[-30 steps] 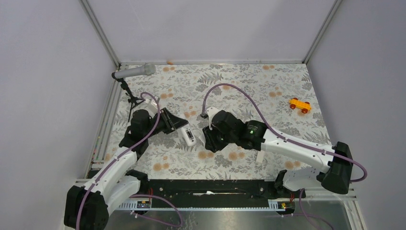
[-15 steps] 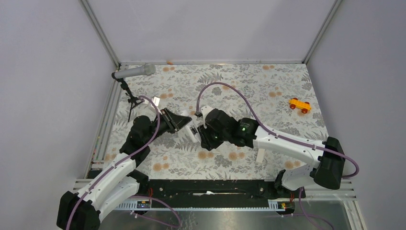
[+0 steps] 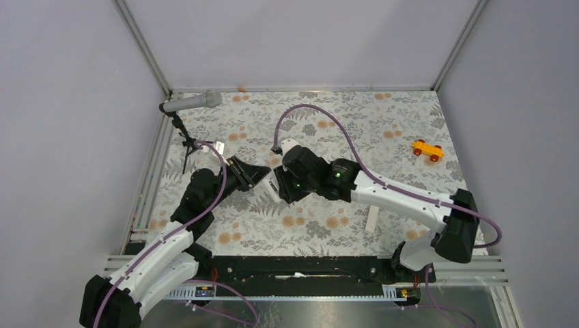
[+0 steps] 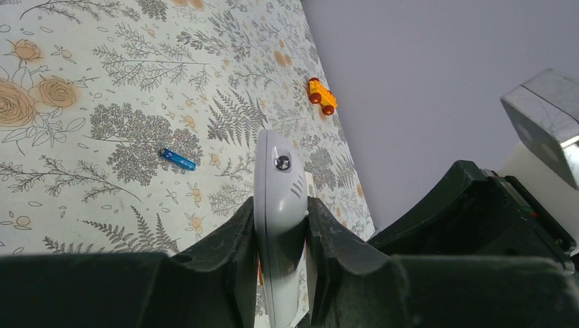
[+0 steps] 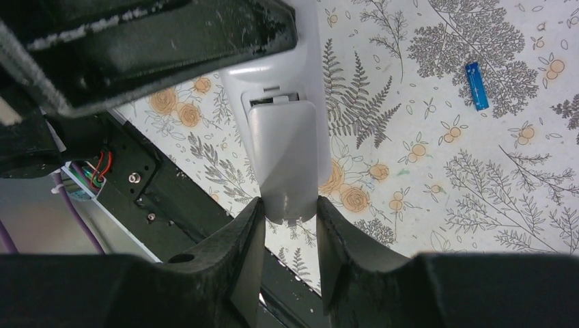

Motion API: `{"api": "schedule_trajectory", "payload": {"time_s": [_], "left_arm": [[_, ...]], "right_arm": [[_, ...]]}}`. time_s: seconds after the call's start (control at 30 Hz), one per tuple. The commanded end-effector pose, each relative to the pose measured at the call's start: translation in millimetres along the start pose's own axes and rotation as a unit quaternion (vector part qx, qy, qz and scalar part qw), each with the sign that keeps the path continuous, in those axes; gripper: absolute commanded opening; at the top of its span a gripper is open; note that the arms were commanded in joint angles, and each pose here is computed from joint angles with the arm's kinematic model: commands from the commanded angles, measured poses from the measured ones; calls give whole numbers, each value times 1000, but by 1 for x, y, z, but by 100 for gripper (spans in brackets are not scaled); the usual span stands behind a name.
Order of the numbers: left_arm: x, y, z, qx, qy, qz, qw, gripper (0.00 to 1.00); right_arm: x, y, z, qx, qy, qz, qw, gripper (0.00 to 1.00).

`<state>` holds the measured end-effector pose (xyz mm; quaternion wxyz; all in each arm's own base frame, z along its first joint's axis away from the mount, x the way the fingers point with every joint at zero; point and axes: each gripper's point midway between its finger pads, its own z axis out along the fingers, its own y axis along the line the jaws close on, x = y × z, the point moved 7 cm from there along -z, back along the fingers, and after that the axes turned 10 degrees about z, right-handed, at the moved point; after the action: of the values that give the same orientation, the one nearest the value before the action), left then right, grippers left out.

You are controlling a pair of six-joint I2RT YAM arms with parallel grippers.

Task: Load the batteries into the remote control
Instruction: Load the battery cover into the remote control.

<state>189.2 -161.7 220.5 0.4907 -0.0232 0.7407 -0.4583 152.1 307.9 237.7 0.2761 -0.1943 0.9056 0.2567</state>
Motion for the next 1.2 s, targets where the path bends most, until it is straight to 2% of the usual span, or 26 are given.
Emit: {"api": "schedule_trajectory", "payload": {"time_s": [0.0, 0.77, 1.17], "left_arm": [[-16, -16, 2, 35, -35, 9, 999, 0], [-16, -21, 1, 53, -33, 7, 998, 0], [-7, -31, -9, 93, 9, 2, 996, 0]], "right_arm": [[-5, 8, 7, 23, 31, 5, 999, 33], [-10, 19, 12, 16, 64, 3, 998, 33], [-18, 22, 10, 29, 68, 1, 997, 36]]}}
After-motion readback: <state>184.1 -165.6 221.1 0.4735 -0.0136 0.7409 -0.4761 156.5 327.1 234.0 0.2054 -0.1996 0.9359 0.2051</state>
